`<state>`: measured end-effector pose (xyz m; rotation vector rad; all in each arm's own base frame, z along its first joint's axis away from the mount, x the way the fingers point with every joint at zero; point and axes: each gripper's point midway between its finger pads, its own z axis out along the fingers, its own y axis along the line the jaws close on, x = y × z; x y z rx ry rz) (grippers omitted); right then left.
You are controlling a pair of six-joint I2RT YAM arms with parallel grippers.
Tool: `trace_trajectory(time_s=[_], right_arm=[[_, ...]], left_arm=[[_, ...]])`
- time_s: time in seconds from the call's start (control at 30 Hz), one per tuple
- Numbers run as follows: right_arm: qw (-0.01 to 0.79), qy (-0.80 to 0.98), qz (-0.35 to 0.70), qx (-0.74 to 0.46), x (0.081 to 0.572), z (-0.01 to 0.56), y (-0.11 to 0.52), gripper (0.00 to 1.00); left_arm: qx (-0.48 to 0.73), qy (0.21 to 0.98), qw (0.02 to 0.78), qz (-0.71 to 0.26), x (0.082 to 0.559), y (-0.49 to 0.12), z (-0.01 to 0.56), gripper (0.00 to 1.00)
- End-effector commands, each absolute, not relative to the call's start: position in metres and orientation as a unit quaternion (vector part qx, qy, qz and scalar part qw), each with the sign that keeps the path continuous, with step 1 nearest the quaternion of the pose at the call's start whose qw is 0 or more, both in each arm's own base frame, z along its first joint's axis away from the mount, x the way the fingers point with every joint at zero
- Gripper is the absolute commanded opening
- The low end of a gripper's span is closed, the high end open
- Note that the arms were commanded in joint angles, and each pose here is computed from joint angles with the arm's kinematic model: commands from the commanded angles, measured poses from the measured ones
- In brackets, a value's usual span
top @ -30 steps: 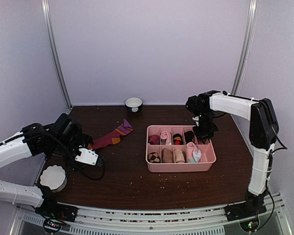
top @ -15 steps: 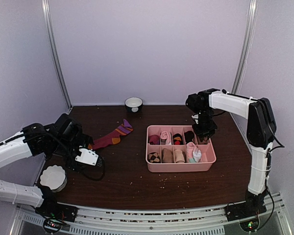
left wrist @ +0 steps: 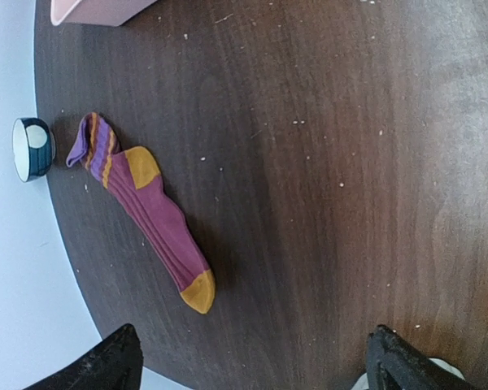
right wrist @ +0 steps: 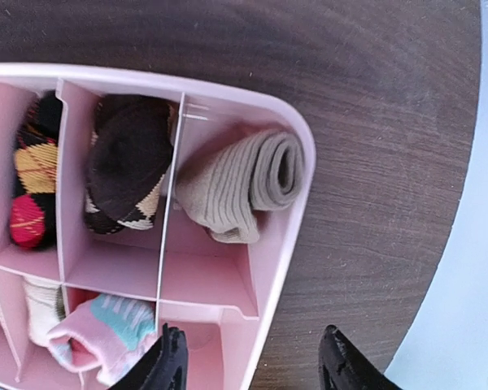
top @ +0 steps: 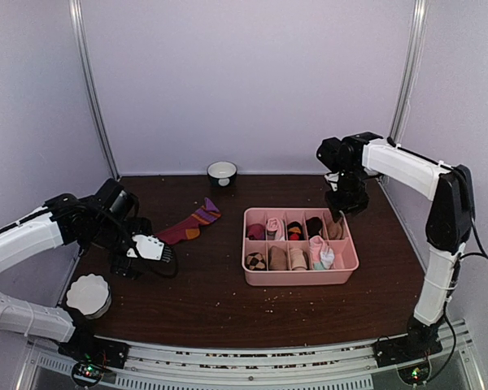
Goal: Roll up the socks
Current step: Place the sock in the storage box, then move the storage box to the center of the board.
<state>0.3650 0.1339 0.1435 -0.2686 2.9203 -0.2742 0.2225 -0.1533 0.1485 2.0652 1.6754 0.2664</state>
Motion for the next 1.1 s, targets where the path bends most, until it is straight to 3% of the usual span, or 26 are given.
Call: trace_trajectory(time_s=[0.0,0.27,0.53,0.7,0.83,1.07], right_arm=[[0.153,0.982,-0.076,-0.083,0.36,0.18,0.135,0.55],[0.238,0.963,0.011,-0.128,0.322,0.206,0.2,0.47],[0.205,0.941,0.123,-0.241,0.225,0.156,0.336,0.39],[0.163,0.934,0.177,-0.263,0.183,0.11,0.388,0.36],[0.141,0.935,0.194,-0.261,0.176,0.081,0.402,0.35],[0.165,0.944,0.144,-0.245,0.214,0.07,0.389,0.3]], left_arm=[[0.722,0.636,0.263,0.071,0.236,-0.158,0.168,0.98],[0.678,0.681,0.269,0.071,0.257,-0.143,0.171,0.98],[0.617,0.738,0.264,0.071,0.285,-0.126,0.166,0.98],[0.602,0.764,0.222,0.067,0.303,-0.116,0.135,0.98],[0.592,0.782,0.186,0.059,0.314,-0.116,0.109,0.97],[0.572,0.802,0.153,0.071,0.345,-0.104,0.074,0.89]])
